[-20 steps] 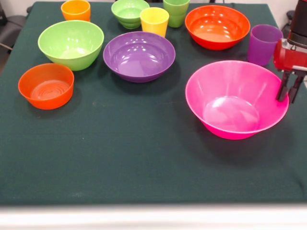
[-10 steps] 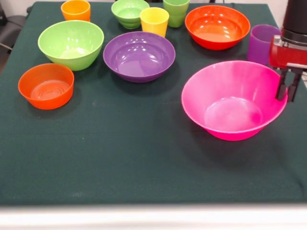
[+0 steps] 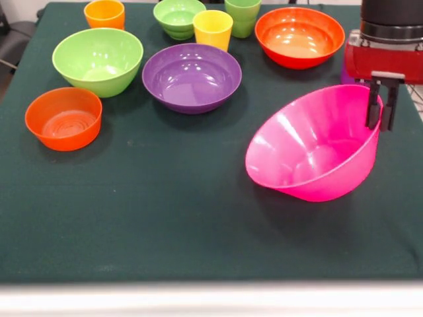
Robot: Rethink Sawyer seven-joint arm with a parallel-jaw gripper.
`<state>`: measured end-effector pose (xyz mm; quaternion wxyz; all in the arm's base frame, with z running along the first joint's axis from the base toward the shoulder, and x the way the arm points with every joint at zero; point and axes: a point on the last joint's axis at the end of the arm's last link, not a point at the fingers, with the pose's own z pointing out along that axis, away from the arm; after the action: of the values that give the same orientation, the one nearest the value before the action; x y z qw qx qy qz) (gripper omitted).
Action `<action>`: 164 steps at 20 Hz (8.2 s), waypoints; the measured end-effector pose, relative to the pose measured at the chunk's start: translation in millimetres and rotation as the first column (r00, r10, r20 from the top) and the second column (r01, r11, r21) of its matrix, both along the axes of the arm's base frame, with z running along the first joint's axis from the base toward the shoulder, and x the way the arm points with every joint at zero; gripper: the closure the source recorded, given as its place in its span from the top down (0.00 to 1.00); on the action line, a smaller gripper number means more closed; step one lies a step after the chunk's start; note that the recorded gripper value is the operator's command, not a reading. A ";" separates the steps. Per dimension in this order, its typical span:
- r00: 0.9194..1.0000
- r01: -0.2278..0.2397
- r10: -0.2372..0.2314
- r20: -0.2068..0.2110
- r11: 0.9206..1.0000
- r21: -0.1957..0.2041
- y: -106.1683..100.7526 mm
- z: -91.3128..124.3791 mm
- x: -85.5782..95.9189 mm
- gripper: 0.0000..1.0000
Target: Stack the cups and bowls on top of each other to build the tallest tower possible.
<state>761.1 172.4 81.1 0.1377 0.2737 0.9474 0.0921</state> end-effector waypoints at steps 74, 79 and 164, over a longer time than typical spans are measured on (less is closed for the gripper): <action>0.918 -0.266 0.396 0.033 0.551 0.791 -5.9 -15.7 8.5 0.00; 0.899 -0.279 0.436 0.035 0.511 0.813 -9.2 -3.2 11.4 0.00; 0.799 -0.533 0.527 0.289 0.397 0.747 -140.9 -32.0 81.7 0.00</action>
<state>842.8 31.5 49.1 -0.0337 -0.0100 0.8369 0.5462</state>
